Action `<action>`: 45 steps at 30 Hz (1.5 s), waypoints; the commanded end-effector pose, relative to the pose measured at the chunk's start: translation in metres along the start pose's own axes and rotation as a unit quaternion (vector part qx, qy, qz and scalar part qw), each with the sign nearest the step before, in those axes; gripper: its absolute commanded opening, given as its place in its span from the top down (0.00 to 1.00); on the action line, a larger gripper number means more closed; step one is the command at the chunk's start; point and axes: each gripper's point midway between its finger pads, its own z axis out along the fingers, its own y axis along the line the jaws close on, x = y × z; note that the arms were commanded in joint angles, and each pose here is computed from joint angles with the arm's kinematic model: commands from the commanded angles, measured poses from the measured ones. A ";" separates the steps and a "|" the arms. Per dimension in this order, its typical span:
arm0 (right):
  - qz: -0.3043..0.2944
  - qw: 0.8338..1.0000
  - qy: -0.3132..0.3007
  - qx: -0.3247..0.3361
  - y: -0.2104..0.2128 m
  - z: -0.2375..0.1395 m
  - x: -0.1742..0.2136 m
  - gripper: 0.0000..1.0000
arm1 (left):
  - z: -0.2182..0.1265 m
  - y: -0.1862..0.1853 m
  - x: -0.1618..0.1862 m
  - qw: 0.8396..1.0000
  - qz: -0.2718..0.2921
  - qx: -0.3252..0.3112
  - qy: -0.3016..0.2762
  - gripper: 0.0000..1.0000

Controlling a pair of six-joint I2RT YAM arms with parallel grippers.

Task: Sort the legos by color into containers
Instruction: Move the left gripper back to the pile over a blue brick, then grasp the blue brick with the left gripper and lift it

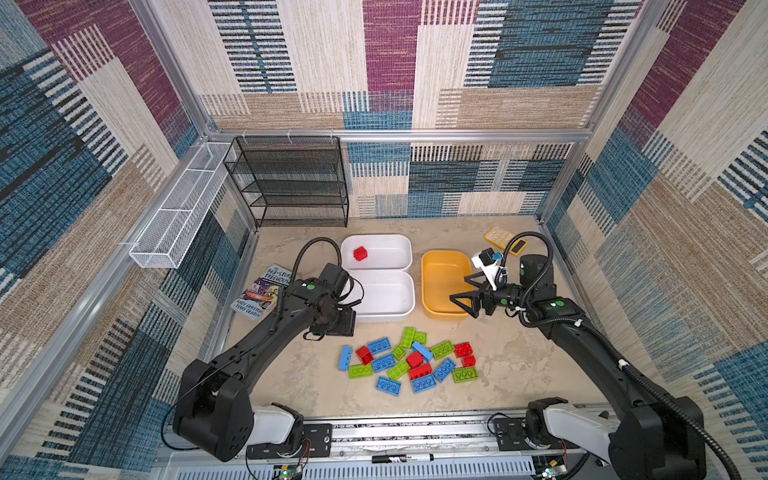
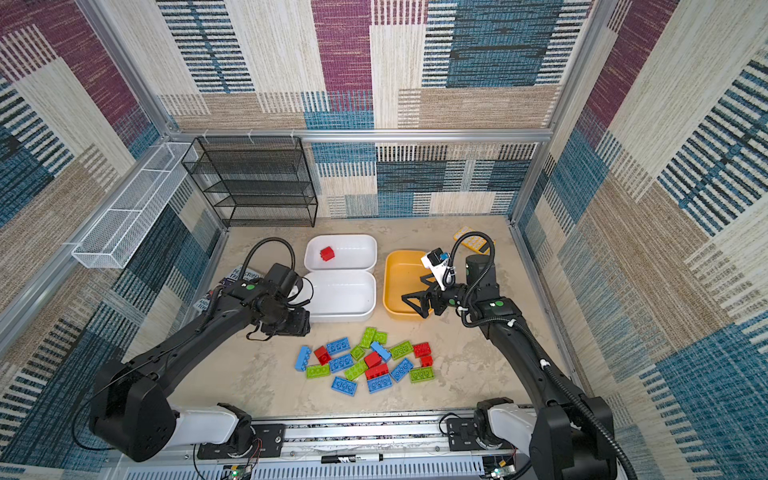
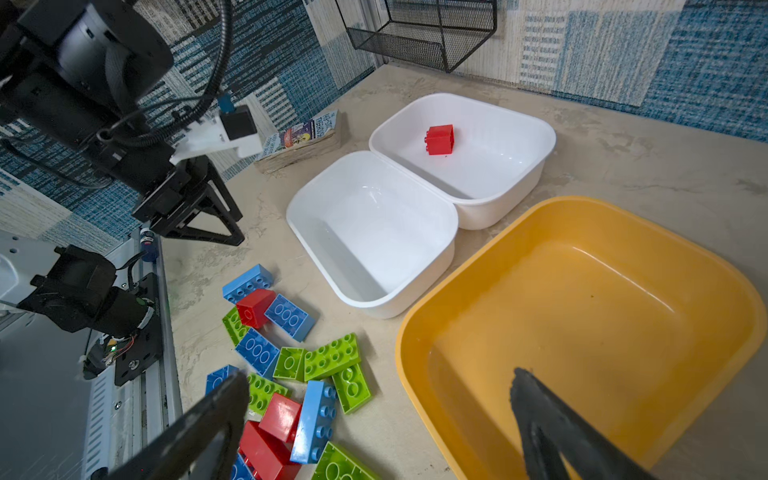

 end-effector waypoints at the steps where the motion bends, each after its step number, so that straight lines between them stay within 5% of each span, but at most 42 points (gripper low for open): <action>1: -0.011 1.000 0.003 0.005 0.000 -0.001 0.003 0.01 | 0.011 0.006 0.023 0.999 -0.034 -0.007 0.025 0.35; 8: -0.007 1.000 0.008 0.003 0.003 0.001 0.007 0.01 | 0.041 -0.002 0.036 0.998 -0.048 0.027 0.025 0.43; 16: -0.005 1.000 0.008 0.006 0.005 0.000 0.008 0.01 | 0.057 0.009 0.040 0.999 -0.028 -0.010 0.035 0.52; 20: -0.004 1.000 0.011 0.006 0.005 0.000 0.010 0.00 | 0.062 0.011 0.039 0.999 -0.022 -0.023 0.037 0.65; 31: -0.002 1.000 0.013 0.007 0.006 -0.001 0.014 0.00 | 0.071 0.011 0.037 0.998 -0.016 -0.039 0.044 0.67; 37: -0.005 1.000 0.013 0.009 0.006 -0.001 0.014 0.00 | 0.065 0.012 0.038 0.998 -0.015 -0.041 0.040 0.79; 45: -0.013 1.000 0.007 0.000 0.007 0.000 0.005 0.01 | 0.011 0.008 0.017 0.999 0.008 -0.047 0.011 0.79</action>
